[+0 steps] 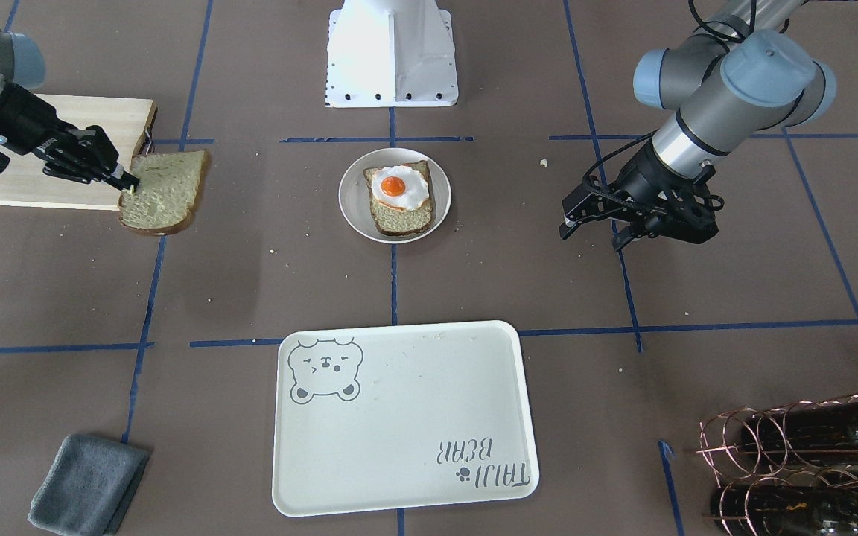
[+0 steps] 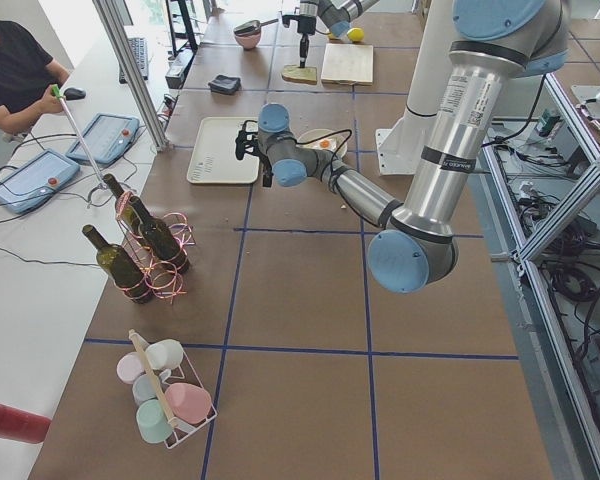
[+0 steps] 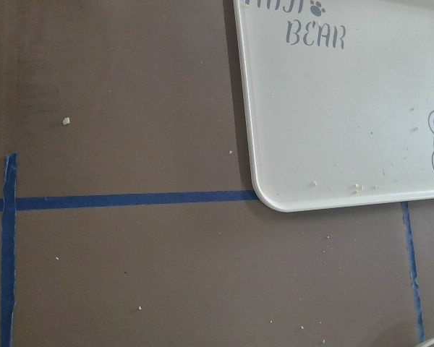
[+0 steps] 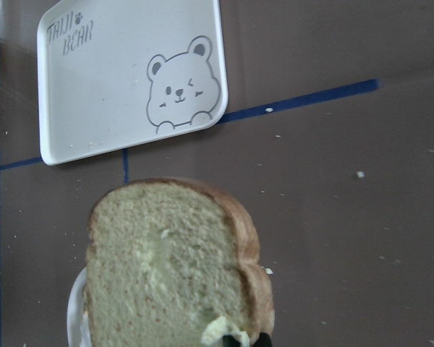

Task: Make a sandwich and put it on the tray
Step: 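Carry the bread slice with the right gripper over the egg-topped plate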

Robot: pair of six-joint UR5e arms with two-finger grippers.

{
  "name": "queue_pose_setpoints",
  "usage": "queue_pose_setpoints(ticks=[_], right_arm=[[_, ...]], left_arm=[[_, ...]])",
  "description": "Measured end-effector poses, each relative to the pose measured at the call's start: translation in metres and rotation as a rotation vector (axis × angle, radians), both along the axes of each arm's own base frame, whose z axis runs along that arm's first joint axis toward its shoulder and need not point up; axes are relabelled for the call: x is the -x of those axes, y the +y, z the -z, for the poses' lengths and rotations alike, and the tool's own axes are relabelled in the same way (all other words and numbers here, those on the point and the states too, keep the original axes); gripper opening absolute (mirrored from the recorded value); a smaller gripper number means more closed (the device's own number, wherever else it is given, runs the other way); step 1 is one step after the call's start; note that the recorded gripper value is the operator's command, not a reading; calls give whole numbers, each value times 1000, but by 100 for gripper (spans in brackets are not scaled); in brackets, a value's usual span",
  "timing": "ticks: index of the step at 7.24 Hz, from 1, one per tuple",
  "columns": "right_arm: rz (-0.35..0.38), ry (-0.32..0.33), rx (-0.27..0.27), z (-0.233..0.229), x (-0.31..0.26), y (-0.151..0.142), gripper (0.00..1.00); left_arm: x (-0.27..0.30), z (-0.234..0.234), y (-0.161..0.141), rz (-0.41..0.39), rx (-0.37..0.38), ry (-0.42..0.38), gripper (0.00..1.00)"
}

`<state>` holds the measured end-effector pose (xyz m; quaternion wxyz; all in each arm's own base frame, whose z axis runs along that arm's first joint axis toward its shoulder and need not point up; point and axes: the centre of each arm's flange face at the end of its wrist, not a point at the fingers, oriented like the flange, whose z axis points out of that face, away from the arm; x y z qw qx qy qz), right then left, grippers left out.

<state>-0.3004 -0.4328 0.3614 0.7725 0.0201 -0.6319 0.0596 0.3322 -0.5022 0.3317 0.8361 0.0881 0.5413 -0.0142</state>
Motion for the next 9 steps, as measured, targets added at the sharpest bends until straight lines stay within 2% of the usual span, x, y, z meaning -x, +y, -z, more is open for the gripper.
queue_pose_setpoints(ticks=[1,2,4,6,9], right_arm=[[9,13,14,46,52,-3,0],[-1,35,22,81,109,9,0],[-32,76,21,115,206,43,0],[-31,111,23,113,249,59,0],[-26,108,19,113,247,68,0]], left_arm=[[0,0,0,0,1,0,100],[0,0,0,0,1,1,100],[0,-1,0,-1,3,0,100],[0,-1,0,-1,3,0,100],[0,-1,0,-1,2,0,100]])
